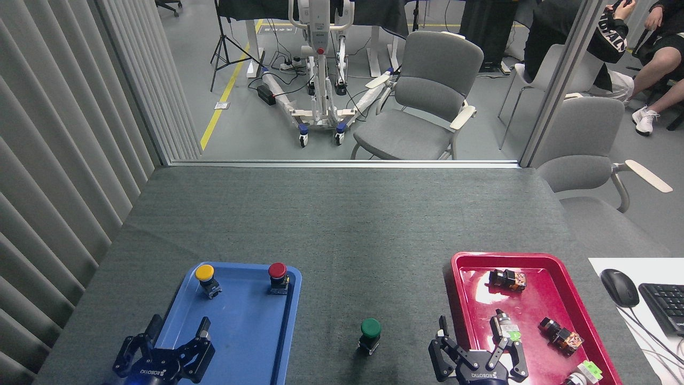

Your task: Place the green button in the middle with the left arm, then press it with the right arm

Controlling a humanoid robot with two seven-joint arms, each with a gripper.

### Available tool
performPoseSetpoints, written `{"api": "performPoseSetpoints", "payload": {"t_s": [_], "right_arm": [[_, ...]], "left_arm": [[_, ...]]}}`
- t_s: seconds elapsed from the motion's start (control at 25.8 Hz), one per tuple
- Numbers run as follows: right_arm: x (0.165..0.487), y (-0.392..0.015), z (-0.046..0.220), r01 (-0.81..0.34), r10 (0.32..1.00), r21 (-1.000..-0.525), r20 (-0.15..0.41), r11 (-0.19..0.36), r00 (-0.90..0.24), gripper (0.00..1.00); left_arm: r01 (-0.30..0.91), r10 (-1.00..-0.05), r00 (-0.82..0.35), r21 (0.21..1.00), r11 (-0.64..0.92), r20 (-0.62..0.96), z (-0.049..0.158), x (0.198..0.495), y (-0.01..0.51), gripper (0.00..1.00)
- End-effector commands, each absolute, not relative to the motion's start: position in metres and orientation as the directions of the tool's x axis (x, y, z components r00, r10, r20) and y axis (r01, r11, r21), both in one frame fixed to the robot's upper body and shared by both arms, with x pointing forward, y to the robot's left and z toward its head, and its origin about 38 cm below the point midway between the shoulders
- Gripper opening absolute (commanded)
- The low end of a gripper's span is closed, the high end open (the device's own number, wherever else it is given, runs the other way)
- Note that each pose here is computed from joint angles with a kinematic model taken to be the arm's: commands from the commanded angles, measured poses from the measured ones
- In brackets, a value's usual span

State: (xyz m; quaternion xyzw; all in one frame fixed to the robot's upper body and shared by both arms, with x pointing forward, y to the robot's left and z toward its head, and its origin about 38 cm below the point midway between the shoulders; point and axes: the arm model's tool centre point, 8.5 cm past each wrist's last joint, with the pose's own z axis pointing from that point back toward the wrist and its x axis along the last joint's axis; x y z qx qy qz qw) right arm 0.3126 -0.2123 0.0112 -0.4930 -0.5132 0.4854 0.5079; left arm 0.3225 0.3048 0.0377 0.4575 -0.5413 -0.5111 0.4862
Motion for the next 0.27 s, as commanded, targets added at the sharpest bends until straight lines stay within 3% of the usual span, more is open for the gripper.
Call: {"api": "performPoseSetpoints", "payload": {"t_s": [0.0,0.23], "right_arm": [[0.3108,-0.2120,0.0100,0.010,0.999,-0.999,0.041,0.041,-0.001,0.99],[0.3039,-0.2122,0.0047,-0.003,0.999,-0.999,0.042,0.042,-0.002,0.99]], "left_arm": [[-0.001,-0.990,-0.123,0.998,0.063,0.062,0.0385,0.3216,0.3023,1.00],[0.002,-0.989,-0.133,0.998,0.070,0.069,0.0368,0.3202,0.2999,1.00]]}}
